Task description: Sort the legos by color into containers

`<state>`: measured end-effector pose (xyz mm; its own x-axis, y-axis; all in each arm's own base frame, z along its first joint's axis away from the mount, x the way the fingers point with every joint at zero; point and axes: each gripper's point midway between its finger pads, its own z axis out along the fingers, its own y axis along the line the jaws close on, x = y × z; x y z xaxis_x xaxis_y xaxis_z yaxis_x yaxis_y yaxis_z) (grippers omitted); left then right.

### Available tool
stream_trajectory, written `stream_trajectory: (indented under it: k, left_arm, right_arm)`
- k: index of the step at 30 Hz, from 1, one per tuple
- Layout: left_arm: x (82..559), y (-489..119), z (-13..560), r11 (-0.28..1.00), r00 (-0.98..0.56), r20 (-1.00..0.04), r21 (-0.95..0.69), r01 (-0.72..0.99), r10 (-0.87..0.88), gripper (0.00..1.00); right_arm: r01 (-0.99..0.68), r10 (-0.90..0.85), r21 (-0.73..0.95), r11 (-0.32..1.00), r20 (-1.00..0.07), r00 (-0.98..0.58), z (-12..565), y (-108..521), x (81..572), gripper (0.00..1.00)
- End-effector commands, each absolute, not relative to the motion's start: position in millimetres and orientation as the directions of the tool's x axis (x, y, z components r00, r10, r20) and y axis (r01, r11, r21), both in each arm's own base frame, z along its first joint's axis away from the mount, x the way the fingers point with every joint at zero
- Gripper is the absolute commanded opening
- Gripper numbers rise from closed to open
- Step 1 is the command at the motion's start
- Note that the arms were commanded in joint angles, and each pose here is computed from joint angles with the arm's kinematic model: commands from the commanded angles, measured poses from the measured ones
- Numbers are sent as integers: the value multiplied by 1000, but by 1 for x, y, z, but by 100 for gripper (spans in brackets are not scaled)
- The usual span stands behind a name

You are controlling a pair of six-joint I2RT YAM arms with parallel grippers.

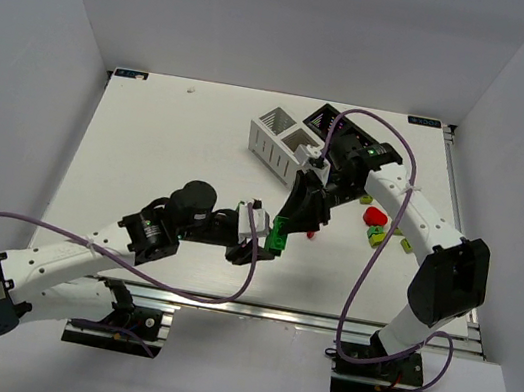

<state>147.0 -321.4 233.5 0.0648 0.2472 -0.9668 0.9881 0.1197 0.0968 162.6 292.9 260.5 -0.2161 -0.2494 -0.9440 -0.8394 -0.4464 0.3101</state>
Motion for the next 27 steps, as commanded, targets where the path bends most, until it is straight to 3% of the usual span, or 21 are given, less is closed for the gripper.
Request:
stream_trajectory:
  k: [1, 11, 27]
  left_arm:
    - [145, -319, 242, 123, 101, -970, 131, 984, 221, 39]
    - [146, -320, 240, 121, 96, -970, 126, 985, 225, 39]
    - [151, -320, 234, 142, 86, -966, 123, 982, 244, 38]
  right_arm:
    - [-835, -230, 310, -454, -946, -227, 272, 293, 160, 36]
    - [-842, -229, 294, -452, -951, -209, 279, 292, 159, 15]
    - [-862, -218, 237, -447, -964, -152, 291, 283, 149, 1]
